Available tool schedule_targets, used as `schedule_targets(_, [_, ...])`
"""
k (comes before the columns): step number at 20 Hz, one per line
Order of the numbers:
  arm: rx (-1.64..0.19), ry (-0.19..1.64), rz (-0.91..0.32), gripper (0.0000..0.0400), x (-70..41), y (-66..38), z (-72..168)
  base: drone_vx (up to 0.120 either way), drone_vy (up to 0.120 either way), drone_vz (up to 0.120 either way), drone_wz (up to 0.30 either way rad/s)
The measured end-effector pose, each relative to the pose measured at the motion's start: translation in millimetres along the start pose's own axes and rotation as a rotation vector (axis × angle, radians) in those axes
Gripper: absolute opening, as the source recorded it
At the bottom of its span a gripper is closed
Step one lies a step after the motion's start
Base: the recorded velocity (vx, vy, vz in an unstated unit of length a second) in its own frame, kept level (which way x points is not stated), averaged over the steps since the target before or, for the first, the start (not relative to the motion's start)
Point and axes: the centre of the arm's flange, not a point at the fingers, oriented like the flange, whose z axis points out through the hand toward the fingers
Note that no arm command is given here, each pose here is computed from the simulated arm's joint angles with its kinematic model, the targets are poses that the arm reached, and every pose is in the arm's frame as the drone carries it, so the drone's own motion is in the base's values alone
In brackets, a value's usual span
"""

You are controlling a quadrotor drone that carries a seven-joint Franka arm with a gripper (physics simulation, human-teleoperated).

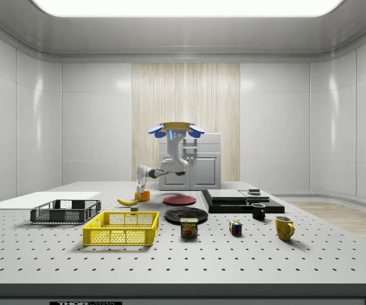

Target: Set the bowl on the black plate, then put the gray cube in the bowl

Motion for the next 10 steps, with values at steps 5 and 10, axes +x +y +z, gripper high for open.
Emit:
schedule_targets(5, [0.0, 0.0, 0.0, 0.04, 0.3, 0.3, 7.1, 0.0, 0.0, 0.0, 0.0])
schedule_targets(10, [0.0, 0.0, 0.0, 0.04, 5.4, 0.0, 9.4, 0.0, 0.0, 0.0, 0.0])
